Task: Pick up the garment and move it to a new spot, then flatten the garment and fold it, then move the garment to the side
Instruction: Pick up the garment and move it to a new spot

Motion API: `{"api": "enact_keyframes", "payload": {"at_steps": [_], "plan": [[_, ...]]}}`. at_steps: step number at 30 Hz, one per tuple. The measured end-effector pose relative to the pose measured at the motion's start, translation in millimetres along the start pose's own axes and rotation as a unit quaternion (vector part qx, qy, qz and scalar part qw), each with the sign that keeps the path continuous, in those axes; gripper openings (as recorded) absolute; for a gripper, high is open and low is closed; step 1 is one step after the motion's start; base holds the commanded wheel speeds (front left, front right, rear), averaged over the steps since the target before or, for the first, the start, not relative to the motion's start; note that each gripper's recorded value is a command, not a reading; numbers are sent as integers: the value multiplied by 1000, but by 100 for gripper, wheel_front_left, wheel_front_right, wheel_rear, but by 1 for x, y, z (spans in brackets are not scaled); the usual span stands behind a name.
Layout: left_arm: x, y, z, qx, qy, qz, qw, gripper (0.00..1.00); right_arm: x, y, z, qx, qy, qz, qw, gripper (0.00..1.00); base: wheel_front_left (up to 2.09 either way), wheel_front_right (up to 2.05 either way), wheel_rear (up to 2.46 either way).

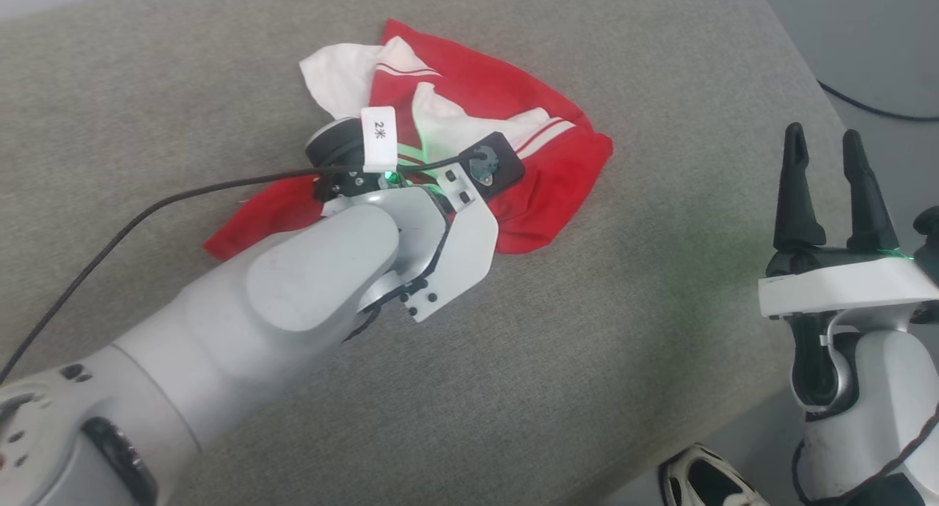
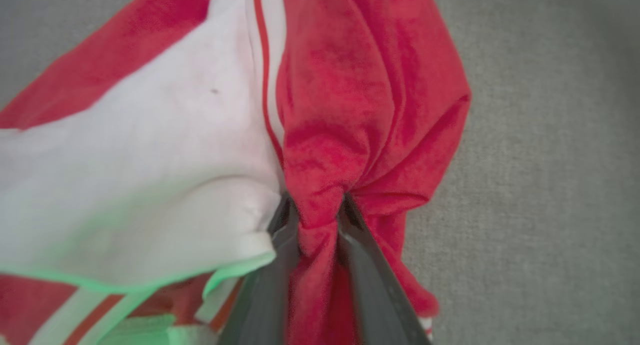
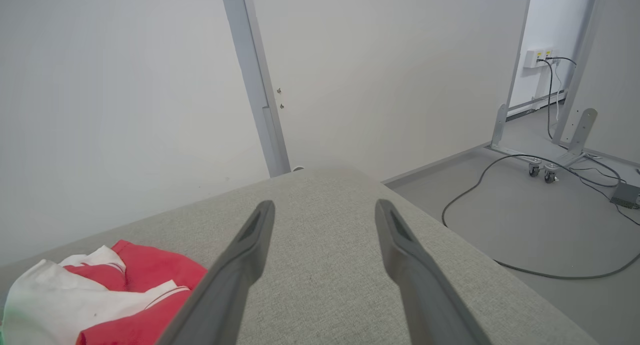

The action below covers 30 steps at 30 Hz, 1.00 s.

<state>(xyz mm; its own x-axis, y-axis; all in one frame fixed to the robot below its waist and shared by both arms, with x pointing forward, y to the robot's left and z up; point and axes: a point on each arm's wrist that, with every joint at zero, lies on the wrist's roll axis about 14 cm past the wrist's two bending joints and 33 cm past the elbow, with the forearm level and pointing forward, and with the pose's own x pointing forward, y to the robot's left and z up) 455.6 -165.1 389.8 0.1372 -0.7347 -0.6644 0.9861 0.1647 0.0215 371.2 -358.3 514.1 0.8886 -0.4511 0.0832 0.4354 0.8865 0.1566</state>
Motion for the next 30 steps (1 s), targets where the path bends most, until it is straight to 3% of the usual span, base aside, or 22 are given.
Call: {"api": "enact_keyframes", "payload": {"at_steps": [1,3,5,7,15,19,24,30], "plan": [[1,0,-2,0,7,-3,1000,0,-1,-1,-2,-2,3,-2,1000,100,0,0,0],[2,-1,-4,4,10,-9,1000,33,-1,-3,-3,-4,5,-4,1000,100,0,0,0],[2,0,-5,0,10,-13,1000,55,0,-3,-4,-4,7,-5,1000,100,0,0,0],[-1,2,-6,-1,8,-10,1000,100,3,2,-4,-1,5,0,1000,100,0,0,0],[-24,14,-3,-10,-33,17,999,100,12,31,-6,1,1,42,999,100,0,0,0],[-48,28,4,-43,-87,45,994,100,16,50,-7,-6,1,78,997,100,0,0,0],[-84,38,9,-108,-168,85,976,100,18,71,-9,-10,2,118,993,100,0,0,0],[-131,50,-41,-212,-216,177,936,100,13,92,-17,-25,14,163,986,100,0,0,0]]}}
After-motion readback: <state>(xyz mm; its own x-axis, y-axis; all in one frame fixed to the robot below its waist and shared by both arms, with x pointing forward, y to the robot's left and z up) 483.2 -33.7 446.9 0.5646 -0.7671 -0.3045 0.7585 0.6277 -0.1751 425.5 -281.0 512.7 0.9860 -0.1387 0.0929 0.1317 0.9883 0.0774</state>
